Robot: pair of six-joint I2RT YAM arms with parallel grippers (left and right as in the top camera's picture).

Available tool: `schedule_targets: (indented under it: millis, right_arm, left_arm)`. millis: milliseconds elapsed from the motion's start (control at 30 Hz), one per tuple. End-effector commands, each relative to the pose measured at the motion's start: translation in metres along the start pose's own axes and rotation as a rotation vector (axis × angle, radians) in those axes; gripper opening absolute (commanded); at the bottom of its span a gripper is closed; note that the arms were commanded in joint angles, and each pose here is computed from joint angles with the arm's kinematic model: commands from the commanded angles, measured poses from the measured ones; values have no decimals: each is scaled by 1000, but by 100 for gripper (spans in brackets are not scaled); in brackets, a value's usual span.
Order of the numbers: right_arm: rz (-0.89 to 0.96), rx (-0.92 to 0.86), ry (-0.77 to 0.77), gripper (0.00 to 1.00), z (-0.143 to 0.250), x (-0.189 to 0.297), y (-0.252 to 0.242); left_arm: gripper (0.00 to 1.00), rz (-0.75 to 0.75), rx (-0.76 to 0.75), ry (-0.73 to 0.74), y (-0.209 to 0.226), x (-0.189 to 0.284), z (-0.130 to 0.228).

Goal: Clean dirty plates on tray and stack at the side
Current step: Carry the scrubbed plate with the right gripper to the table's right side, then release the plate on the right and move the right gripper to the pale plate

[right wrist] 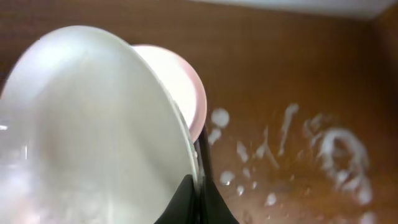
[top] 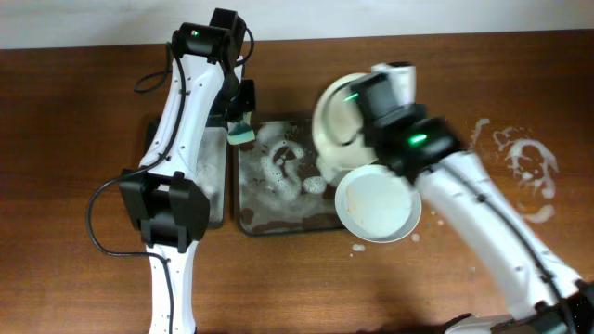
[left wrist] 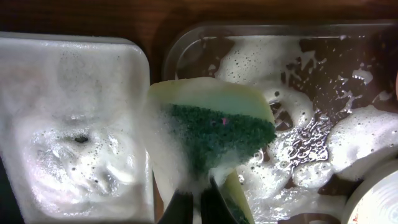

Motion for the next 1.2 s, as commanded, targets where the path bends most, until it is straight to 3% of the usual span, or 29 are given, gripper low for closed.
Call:
schedule_targets:
  millis: [0, 100, 233, 433, 567, 633, 667, 800, 933, 1067, 1167]
  right_arm:
    - [-314, -199, 104, 4, 3, -12, -42]
    - [-373, -393, 125, 4, 9, -32, -107]
    - [-262, -662, 158, 4, 42, -57, -200]
    - [-102, -901, 210, 4, 111, -101, -277]
    - [50, -974, 337, 4, 172, -132, -303]
    - [74, -981, 354, 6, 183, -148, -309]
    - [75, -977, 341, 13, 183, -157, -311]
    - [-3, -972, 319, 58, 175, -168, -300]
    - [-269, -1011, 328, 51, 158, -149, -267]
    - [-411, -812, 356, 50, 134, -105, -221]
    - [-507, -703, 483, 50, 128, -87, -168]
  left_arm:
    - [1, 15, -12, -6, -2, 2, -1]
    - [1, 15, -12, -5, -2, 2, -1]
    - [1, 14, -12, -3, -2, 2, -1]
    - [1, 13, -21, 1, -5, 2, 2]
    - [1, 13, -23, 2, -6, 2, 2]
    - [1, 14, -23, 1, -6, 2, 2]
    - [1, 14, -23, 1, -6, 2, 2]
    - [1, 14, -22, 9, -6, 2, 3]
    - [1, 21, -22, 11, -7, 2, 4]
    - [1, 21, -22, 13, -7, 2, 4]
    - [1, 24, -22, 6, -7, 2, 3]
Point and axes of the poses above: each gripper's point midway between its finger pads, its own x axis back along the fingers, its own y axis along the line the jaws close on, z = x × y, the point moved 5 cm from there along x, back along the fingers, and after that the axes turned 7 degrees about x, right-handed, at the moved point
